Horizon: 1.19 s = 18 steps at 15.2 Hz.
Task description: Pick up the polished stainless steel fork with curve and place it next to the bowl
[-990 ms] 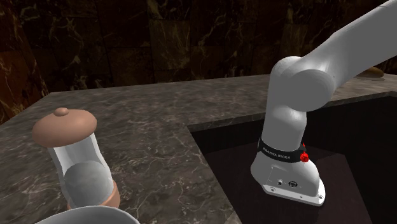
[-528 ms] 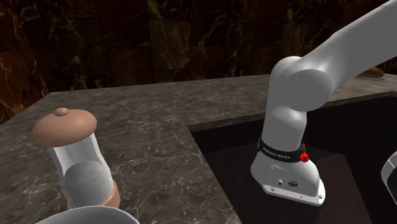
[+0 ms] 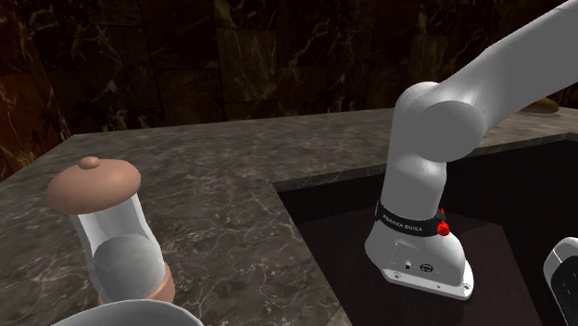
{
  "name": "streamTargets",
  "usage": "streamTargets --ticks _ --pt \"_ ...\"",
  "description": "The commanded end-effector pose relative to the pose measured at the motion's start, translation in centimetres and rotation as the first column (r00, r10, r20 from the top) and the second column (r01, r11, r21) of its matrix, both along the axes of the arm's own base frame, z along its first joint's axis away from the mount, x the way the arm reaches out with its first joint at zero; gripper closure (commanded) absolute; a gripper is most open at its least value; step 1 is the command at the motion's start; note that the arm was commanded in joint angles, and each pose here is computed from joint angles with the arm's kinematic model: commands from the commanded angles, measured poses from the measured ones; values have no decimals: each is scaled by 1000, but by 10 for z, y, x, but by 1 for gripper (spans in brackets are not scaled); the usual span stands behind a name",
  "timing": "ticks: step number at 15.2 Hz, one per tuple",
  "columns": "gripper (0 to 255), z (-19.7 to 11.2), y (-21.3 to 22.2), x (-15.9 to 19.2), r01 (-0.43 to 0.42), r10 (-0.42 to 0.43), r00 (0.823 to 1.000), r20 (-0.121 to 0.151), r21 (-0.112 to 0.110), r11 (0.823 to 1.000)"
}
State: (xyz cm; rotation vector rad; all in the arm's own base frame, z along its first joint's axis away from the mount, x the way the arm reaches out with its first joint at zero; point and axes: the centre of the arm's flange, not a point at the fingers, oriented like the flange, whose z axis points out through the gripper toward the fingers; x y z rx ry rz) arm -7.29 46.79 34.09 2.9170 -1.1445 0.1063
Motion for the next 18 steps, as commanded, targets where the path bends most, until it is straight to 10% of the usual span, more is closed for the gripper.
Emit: streamTargets --ticks 1,2,18 --pt "255 0 0 0 0 0 1000 0 0 1000" --pt "0 0 0 0 0 0 1000 0 0 1000" --pt "0 50 2 -3 0 0 1000 0 0 1000"
